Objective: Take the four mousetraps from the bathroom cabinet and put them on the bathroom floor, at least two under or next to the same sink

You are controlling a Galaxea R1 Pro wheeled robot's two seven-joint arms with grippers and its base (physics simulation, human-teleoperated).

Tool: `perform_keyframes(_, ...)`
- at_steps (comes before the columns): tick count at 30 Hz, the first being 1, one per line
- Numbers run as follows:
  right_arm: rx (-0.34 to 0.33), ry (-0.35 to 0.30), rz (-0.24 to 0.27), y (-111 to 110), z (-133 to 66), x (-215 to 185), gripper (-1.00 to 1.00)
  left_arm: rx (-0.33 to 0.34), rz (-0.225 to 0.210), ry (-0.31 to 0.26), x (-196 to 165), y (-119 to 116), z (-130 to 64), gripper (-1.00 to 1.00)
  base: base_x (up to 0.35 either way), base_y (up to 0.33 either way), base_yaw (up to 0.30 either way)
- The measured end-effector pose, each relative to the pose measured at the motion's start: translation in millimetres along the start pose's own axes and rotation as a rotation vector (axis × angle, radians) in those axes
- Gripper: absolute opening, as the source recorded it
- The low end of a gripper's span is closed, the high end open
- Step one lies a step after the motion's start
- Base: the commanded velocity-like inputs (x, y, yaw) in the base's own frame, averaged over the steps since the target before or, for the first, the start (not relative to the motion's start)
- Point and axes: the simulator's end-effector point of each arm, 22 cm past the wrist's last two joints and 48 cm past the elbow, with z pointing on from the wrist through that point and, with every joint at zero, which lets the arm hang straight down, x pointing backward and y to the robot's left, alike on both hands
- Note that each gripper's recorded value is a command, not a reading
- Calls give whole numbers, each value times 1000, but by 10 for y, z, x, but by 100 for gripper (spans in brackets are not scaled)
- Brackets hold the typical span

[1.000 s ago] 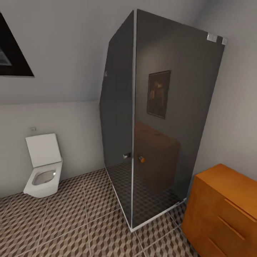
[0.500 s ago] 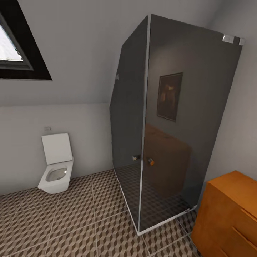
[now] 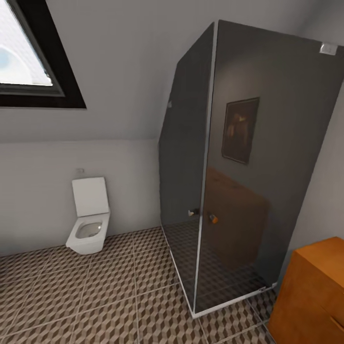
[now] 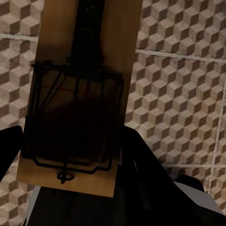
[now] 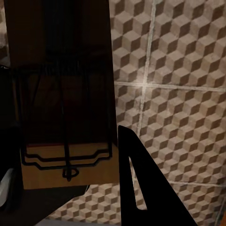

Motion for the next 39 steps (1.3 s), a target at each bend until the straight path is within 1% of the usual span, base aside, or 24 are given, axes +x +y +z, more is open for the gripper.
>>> perform_keyframes(6,-2,6,-1,7,17,19,-100,-2,0,7,25,10,12,-100,0,0,153)
perform_keyframes(12,-13,10,-5,83,43,15,-100,-6,-1,11,41,29,24,-100,0,0,186)
perform_keyframes(23,-17,19,-4,100,73,47,-100,-10,-1,21,84,47,46,-100,0,0,214)
perform_keyframes(36,-19,21,-3,102,78,51,-100,-10,-1,23,93,42,51,-100,0,0,48)
perform_keyframes(39,-18,21,-3,102,79,53,-100,-10,-1,23,94,42,51,-100,0,0,171)
